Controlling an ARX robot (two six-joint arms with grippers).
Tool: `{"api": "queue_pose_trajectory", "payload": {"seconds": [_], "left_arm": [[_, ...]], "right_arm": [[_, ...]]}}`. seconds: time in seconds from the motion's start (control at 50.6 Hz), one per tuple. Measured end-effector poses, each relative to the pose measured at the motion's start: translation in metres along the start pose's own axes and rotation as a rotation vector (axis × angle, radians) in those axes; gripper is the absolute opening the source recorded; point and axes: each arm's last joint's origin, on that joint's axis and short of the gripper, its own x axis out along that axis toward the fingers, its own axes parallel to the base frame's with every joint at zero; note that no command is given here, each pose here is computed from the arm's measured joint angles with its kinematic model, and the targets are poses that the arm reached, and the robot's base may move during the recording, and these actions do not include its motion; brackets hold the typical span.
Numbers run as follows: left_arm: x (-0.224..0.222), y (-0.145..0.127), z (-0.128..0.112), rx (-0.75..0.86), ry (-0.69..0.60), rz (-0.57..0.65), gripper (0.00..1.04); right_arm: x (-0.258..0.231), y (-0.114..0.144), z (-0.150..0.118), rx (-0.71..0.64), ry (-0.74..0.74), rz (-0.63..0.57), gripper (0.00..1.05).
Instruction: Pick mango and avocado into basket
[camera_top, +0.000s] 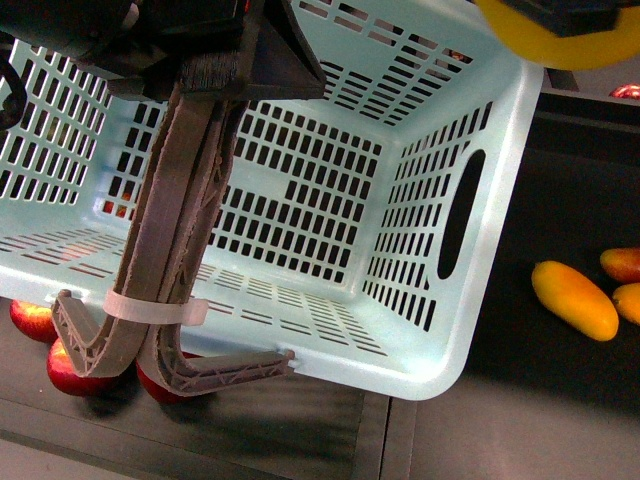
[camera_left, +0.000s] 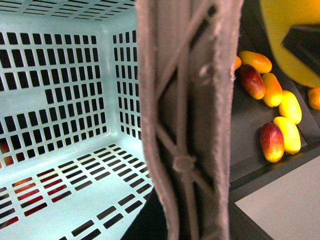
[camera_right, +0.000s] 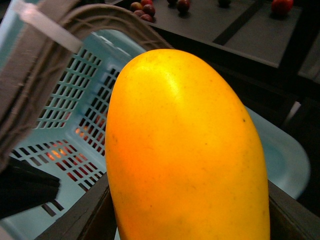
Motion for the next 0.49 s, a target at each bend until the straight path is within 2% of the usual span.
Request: {"api": "queue_pose_trajectory", "payload": {"seconds": [0.099,0.198,0.494], "left_arm": [[0.000,0.000,0.000,-0.001,0.000,0.000,0.07],[0.000,0.000,0.000,0.000,0.000,0.000,0.07],[0.000,0.000,0.000,-0.001,0.000,0.000,0.07]], "right_arm": [[0.016,0.020,-0.001,-0.022,0.028,0.030,0.61],[0.030,0.029,-0.010,-0.031,0.070,0.027,0.61],[0.056,0.026,-0.035,-0.026,0.136,-0.046,0.61]]}}
